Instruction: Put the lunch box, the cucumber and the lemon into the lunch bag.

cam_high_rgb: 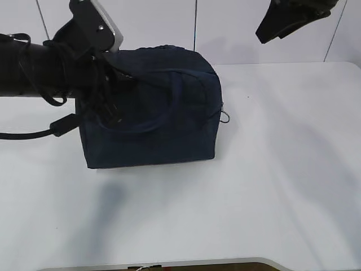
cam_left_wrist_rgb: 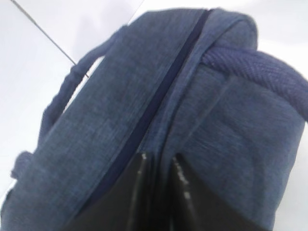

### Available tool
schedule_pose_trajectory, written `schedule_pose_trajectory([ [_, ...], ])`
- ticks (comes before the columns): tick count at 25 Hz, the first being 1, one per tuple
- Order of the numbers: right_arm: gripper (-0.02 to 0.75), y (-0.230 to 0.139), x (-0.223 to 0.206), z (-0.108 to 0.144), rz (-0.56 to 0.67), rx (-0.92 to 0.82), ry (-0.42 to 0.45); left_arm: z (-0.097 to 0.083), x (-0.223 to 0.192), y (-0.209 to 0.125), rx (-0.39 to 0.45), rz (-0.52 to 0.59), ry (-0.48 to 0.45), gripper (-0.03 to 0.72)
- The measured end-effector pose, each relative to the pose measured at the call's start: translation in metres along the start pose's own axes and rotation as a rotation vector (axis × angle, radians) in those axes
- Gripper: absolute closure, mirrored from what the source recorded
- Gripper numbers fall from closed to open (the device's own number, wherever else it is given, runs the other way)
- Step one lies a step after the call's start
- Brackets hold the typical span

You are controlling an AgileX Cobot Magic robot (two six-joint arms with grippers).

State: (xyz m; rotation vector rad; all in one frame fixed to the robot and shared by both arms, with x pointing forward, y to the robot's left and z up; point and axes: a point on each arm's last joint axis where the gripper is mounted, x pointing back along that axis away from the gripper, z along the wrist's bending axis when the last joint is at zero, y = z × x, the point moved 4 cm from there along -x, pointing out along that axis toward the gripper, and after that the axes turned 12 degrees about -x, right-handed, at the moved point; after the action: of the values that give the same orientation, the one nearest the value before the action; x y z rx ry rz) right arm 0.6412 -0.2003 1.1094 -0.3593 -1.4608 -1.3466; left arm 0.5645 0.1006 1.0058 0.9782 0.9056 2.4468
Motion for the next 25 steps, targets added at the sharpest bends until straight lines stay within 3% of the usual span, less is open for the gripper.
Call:
schedule_pose_trajectory([
  [3,0.316,0.000,0.005,0.002,-0.006,0.007,-0.006,-0.001,0.000,0.001,-0.019,-0.008,-0.008,0.642],
  [8,0.312,0.000,0.010,0.003,-0.015,0.011,-0.010,-0.002,0.002,0.004,-0.049,-0.025,-0.016,0.328],
  [10,0.312,0.000,0.013,0.004,-0.019,0.014,-0.010,0.000,0.004,0.006,-0.051,-0.030,-0.011,0.256],
  [17,0.311,0.000,0.019,0.006,-0.031,0.019,-0.015,0.018,0.030,0.018,-0.081,-0.037,0.086,0.216],
  [21,0.311,0.001,0.025,0.009,-0.044,0.025,-0.018,0.038,0.052,0.019,-0.131,0.021,0.209,0.228],
  [25,0.311,0.001,0.032,0.012,-0.058,0.012,-0.021,0.061,0.074,0.010,-0.172,0.146,0.371,0.232],
])
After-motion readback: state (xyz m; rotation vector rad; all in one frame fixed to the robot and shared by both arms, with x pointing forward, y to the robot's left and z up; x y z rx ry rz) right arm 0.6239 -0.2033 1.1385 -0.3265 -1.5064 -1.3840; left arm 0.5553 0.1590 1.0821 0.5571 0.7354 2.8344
